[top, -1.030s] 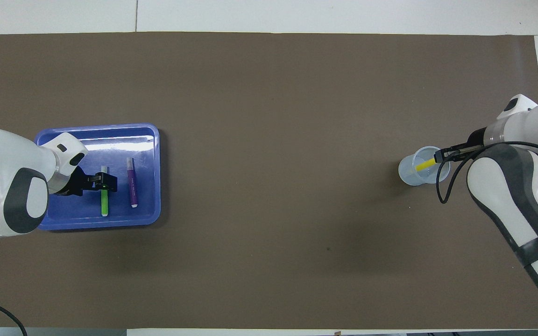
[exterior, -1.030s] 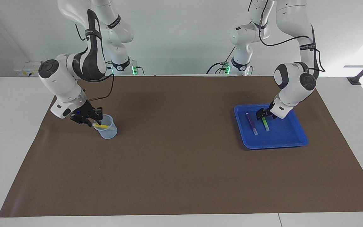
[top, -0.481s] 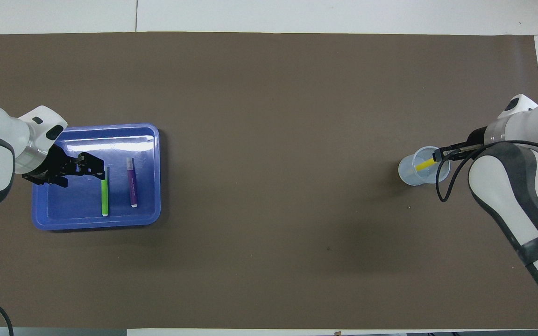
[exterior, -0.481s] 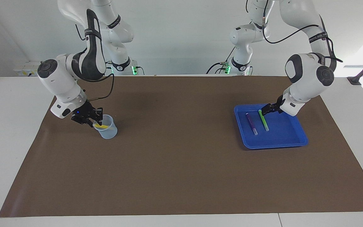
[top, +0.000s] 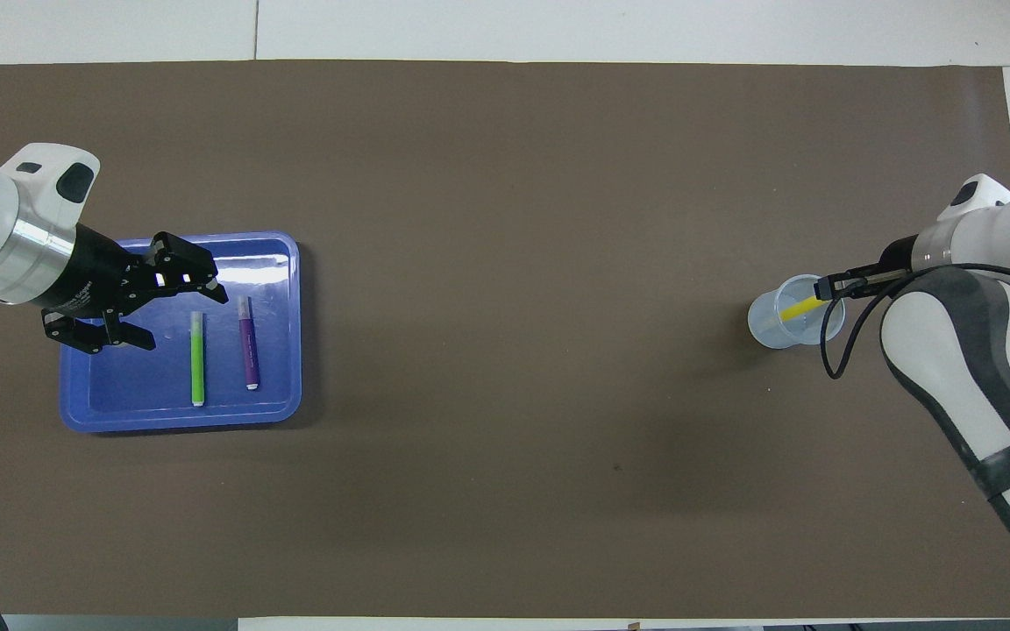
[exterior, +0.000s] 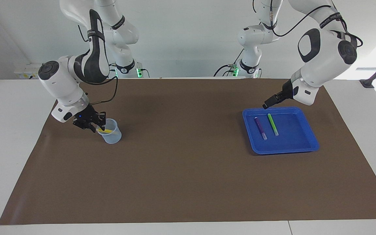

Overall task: Right arm passes pens to left for tray arrangement
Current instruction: 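Grasp the yellow pen in the cup with the right gripper and lift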

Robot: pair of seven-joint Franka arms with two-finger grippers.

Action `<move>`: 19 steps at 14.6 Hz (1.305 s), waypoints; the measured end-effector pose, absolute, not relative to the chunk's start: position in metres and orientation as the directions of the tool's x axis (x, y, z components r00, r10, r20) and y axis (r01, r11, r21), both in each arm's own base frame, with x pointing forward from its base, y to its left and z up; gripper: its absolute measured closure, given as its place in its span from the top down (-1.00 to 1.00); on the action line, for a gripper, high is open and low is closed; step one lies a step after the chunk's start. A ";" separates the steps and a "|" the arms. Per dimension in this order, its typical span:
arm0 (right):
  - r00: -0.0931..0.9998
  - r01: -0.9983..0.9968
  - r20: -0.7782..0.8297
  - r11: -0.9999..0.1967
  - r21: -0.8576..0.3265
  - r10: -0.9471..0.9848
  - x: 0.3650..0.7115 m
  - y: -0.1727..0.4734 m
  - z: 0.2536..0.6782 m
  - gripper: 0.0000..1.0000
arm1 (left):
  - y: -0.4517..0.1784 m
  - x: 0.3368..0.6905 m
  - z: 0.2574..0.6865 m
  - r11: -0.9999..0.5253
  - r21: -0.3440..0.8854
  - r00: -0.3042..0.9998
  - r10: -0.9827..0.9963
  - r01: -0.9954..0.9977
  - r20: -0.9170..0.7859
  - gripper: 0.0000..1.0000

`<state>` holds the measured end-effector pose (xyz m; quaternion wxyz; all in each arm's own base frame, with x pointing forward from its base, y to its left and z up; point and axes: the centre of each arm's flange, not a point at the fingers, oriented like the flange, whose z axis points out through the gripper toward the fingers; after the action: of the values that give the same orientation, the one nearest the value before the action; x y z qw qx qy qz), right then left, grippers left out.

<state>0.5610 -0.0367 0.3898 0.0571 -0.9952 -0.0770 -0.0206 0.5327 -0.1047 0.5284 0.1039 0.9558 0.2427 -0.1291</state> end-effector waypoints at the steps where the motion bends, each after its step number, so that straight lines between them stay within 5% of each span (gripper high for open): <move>1: 0.986 0.163 0.052 -0.981 -0.110 0.158 0.561 -0.037 0.389 -0.18 | -0.118 0.524 0.544 -0.824 0.138 0.814 0.492 0.550 -0.307 1.00; 7: 0.985 0.168 0.057 -0.980 -0.107 0.162 0.560 -0.037 0.385 -0.21 | -0.163 0.496 0.586 -0.621 0.132 0.617 0.685 0.772 -0.389 1.00; 14: 0.985 0.166 0.063 -0.980 -0.111 0.160 0.560 -0.037 0.389 -0.63 | -0.165 0.498 0.589 -0.550 0.126 0.549 0.733 0.826 -0.401 1.00; 19: 0.988 0.155 0.035 -0.977 -0.147 0.151 0.560 -0.034 0.394 -0.63 | -0.165 0.499 0.590 -0.539 0.132 0.542 0.738 0.832 -0.401 1.00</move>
<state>0.5595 -0.0344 0.3941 0.0748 -0.9942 -0.0769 -0.0120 0.4988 -0.1651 0.5895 0.1554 0.8642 0.4543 -0.1504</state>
